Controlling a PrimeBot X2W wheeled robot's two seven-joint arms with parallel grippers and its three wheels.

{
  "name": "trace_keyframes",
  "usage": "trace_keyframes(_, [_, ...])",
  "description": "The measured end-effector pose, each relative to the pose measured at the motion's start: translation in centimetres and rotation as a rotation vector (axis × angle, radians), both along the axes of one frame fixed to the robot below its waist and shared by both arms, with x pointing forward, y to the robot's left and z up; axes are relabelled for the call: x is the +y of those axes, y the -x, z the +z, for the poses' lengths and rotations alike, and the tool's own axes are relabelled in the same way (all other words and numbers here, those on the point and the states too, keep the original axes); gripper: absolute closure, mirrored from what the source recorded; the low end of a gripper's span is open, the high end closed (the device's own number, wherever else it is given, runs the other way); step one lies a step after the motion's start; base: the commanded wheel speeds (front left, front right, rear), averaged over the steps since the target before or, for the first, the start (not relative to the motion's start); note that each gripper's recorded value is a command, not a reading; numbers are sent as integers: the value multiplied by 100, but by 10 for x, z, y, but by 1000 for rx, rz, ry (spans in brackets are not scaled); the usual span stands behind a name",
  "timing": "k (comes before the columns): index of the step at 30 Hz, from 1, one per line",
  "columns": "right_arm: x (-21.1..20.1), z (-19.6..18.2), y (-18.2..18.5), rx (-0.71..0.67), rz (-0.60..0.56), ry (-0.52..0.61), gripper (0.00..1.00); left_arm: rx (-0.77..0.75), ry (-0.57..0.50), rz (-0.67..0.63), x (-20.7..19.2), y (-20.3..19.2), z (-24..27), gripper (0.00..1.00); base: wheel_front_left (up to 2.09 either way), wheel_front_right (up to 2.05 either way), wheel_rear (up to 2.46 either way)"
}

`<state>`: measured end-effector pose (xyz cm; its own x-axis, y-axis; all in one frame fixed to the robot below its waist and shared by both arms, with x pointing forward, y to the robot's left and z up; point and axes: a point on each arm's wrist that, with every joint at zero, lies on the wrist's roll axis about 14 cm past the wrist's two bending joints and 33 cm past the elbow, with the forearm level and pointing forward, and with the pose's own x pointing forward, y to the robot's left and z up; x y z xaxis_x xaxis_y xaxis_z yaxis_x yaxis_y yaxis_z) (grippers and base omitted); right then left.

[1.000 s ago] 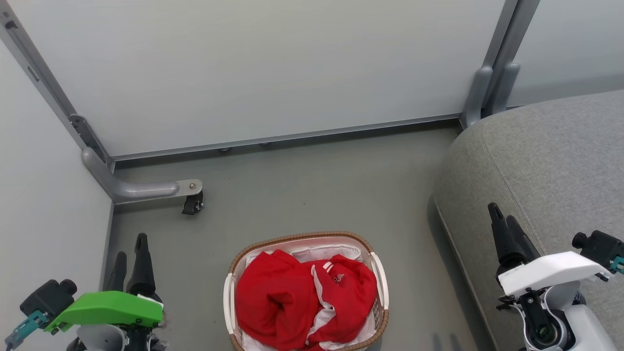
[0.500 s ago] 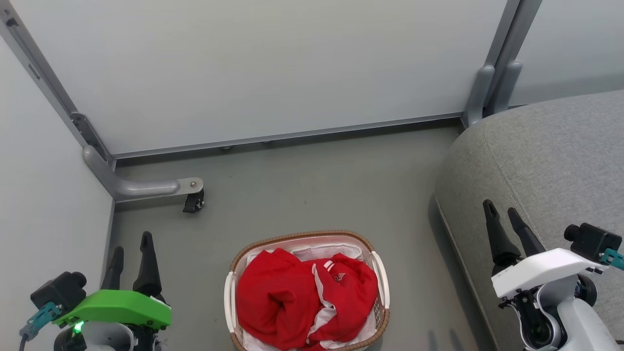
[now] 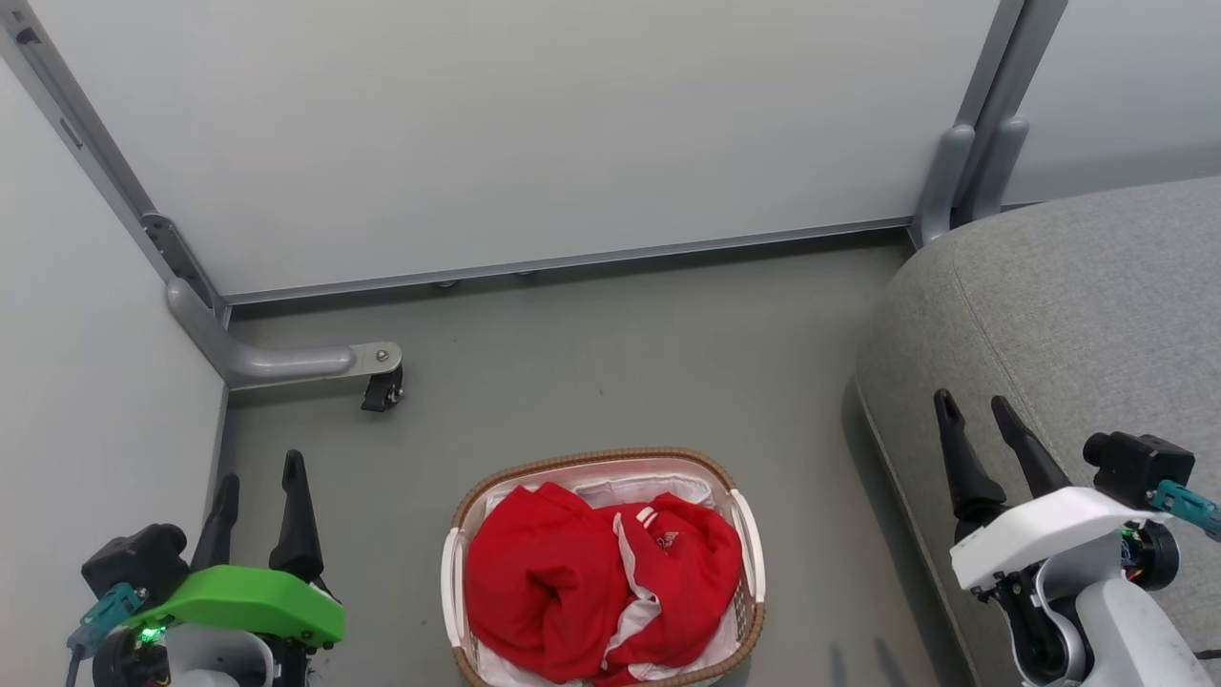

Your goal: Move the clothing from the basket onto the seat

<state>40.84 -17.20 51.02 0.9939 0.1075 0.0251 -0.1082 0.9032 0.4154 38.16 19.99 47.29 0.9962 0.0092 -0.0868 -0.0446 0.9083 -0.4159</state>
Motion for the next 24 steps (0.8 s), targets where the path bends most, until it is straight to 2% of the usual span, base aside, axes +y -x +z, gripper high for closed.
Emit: trace_keyframes(24, [4,6,2,-64,16,217,0,-33,-221,-25,1,3,4,0,0,0,0])
